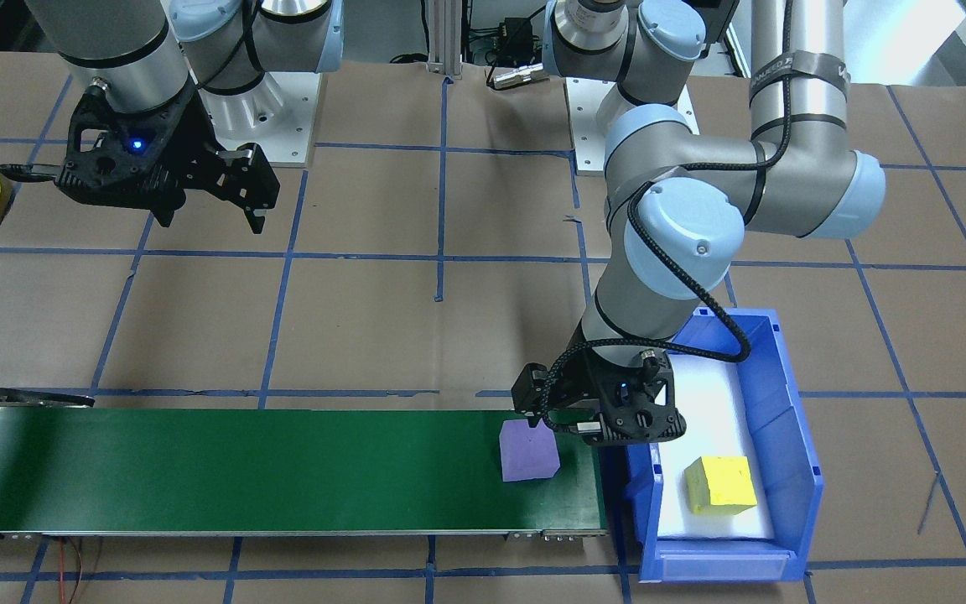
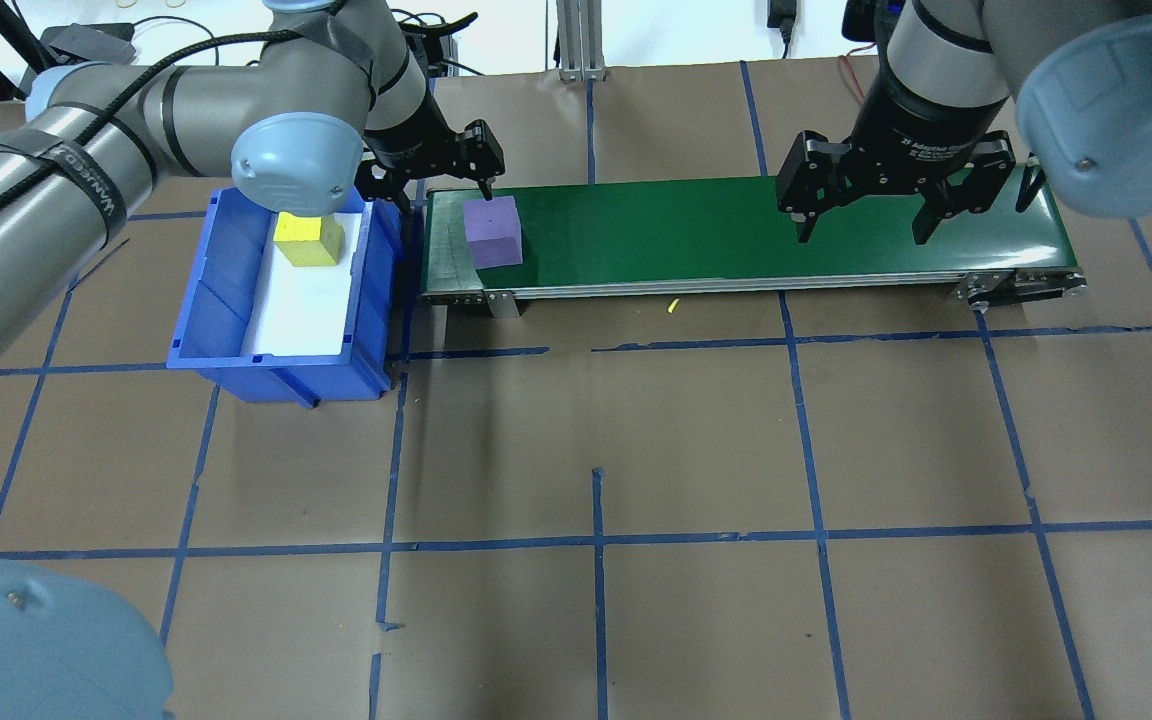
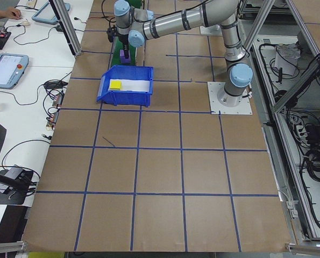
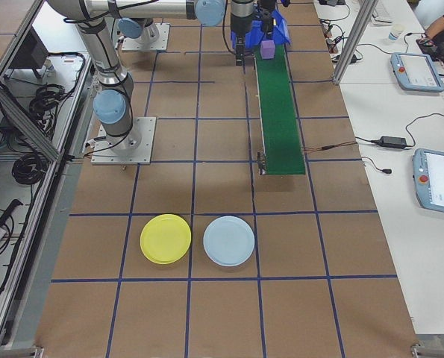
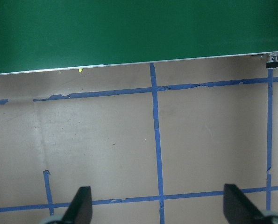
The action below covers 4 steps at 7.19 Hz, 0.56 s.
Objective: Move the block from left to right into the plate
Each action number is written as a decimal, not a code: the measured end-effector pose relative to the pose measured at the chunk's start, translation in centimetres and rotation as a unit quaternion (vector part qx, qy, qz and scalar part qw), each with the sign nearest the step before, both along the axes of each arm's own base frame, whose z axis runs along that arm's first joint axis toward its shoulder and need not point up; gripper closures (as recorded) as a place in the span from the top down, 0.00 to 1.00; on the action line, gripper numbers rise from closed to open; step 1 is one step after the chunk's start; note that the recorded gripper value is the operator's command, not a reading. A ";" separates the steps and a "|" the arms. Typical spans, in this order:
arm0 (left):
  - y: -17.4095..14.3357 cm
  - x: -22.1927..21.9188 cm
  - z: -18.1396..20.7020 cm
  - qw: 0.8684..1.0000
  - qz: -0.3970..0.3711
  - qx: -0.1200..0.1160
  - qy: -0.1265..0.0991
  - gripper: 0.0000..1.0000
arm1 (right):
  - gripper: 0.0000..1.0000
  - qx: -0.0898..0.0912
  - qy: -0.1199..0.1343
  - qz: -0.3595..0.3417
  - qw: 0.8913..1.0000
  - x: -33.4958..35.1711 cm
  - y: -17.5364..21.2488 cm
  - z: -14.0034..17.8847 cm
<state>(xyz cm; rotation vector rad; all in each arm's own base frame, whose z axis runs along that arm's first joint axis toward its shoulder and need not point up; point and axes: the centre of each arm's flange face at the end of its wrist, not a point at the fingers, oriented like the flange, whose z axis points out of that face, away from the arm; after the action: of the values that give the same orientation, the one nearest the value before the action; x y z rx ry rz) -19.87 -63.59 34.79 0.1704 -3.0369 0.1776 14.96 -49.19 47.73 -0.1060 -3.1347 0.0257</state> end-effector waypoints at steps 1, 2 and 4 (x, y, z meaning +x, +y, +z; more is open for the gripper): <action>-0.7 2.9 0.8 1.000 0.002 -0.004 -0.003 1.00 | 1.00 0.000 0.000 0.000 1.000 0.0 0.0 0.0; -1.6 6.3 0.9 1.000 -0.006 -0.004 -0.008 1.00 | 1.00 0.000 0.000 0.000 1.000 0.0 0.0 0.0; -3.2 11.8 0.2 0.999 -0.033 -0.002 -0.037 1.00 | 1.00 0.000 0.000 0.000 1.000 0.0 0.0 0.0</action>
<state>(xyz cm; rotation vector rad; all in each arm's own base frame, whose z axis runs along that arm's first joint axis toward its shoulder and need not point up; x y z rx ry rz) -8.08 -66.75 35.04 0.0658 -3.1110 0.1902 14.96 -49.19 47.73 -0.1049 -3.1347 0.0257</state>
